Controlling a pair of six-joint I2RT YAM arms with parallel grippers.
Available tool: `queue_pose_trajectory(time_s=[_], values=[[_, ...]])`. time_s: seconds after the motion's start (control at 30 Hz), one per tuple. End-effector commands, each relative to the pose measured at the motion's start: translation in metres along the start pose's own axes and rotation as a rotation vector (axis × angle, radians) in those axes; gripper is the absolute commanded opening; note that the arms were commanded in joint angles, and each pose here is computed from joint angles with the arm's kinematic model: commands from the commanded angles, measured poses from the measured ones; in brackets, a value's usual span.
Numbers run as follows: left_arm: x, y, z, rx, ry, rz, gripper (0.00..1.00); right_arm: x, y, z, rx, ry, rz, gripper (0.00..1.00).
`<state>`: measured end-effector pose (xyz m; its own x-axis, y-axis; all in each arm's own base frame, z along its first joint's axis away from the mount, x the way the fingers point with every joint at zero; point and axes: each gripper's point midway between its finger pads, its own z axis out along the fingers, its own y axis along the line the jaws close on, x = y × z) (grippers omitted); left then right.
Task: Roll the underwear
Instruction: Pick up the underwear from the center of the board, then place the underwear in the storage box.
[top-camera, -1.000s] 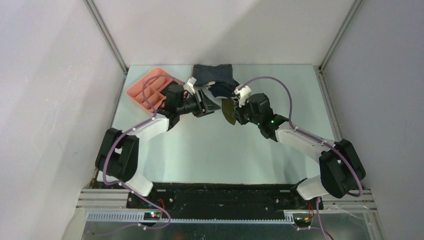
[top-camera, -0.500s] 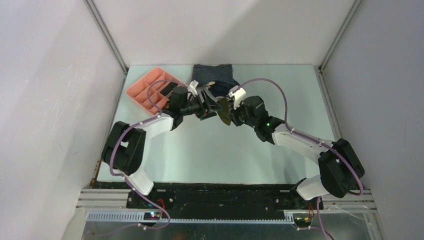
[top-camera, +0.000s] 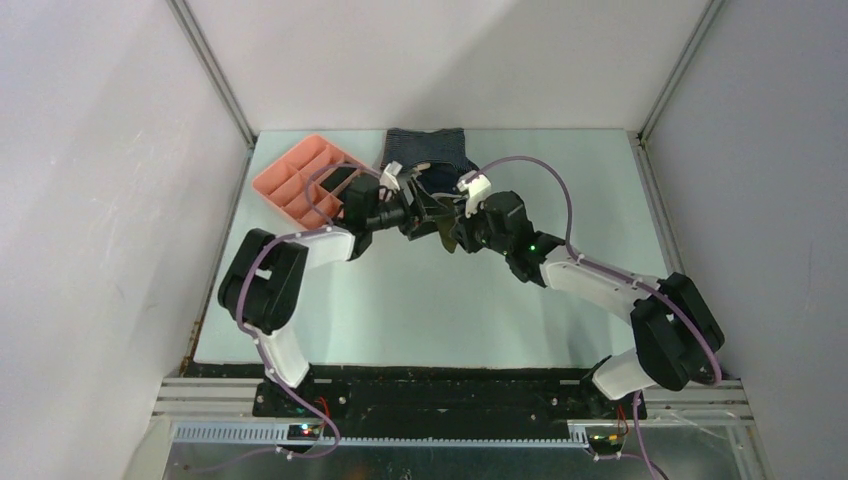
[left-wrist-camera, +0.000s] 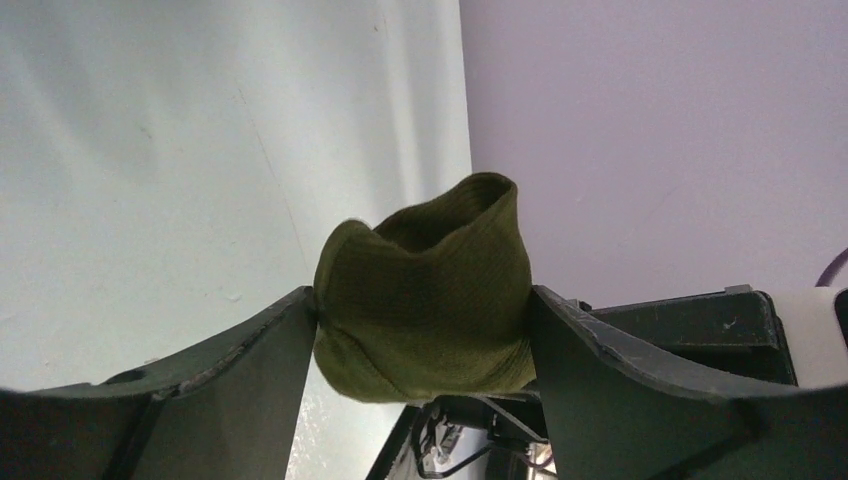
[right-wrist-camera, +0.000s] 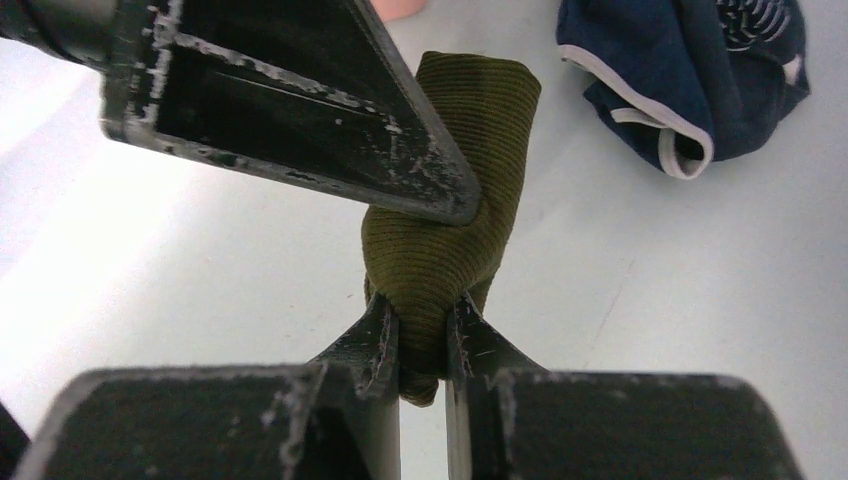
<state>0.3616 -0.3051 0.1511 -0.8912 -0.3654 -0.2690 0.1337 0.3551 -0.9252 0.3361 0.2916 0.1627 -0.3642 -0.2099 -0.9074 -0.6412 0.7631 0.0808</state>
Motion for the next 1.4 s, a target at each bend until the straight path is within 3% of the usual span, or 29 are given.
queue_pose_trajectory(time_s=[0.0, 0.1, 0.37, 0.43, 0.5, 0.57, 0.63, 0.8, 0.93, 1.1, 1.23, 1.37], values=[[-0.006, -0.033, 0.007, 0.126, 0.016, 0.024, 0.79, -0.046, 0.030, 0.001, -0.143, -0.131, 0.061, 0.00], [-0.010, -0.042, 0.009, 0.173, 0.003, 0.031, 0.73, -0.045, 0.038, 0.003, -0.204, -0.119, 0.121, 0.00], [-0.021, -0.054, 0.002, 0.238, -0.047, 0.066, 0.45, -0.026, 0.032, 0.013, -0.212, -0.051, 0.216, 0.00], [-0.026, -0.057, -0.001, 0.250, -0.062, 0.077, 0.31, -0.021, 0.033, 0.014, -0.231, -0.033, 0.225, 0.01], [-0.033, -0.063, -0.005, 0.262, -0.073, 0.109, 0.22, -0.016, 0.043, 0.012, -0.314, -0.012, 0.203, 0.35], [-0.038, -0.071, -0.008, 0.273, -0.061, 0.204, 0.12, -0.017, 0.048, 0.004, -0.389, 0.013, 0.166, 0.55], [-0.040, -0.077, -0.014, 0.250, -0.013, 0.364, 0.05, -0.020, 0.040, -0.012, -0.423, 0.030, 0.134, 0.65], [-0.061, -0.039, -0.061, -0.104, 0.106, 0.824, 0.00, -0.022, -0.013, -0.068, -0.371, 0.116, 0.181, 0.78], [-0.085, -0.006, -0.110, -0.368, 0.230, 1.037, 0.00, -0.025, -0.042, -0.099, -0.297, 0.120, 0.225, 0.79], [-0.126, 0.035, -0.158, -0.624, 0.283, 1.086, 0.00, -0.026, -0.049, -0.114, -0.247, 0.079, 0.176, 0.78], [-0.153, 0.065, -0.177, -0.750, 0.183, 1.090, 0.00, -0.020, -0.054, -0.118, -0.219, 0.063, 0.179, 0.78], [-0.157, 0.081, -0.170, -0.722, 0.072, 1.142, 0.00, -0.016, -0.055, -0.121, -0.213, 0.062, 0.198, 0.77]])
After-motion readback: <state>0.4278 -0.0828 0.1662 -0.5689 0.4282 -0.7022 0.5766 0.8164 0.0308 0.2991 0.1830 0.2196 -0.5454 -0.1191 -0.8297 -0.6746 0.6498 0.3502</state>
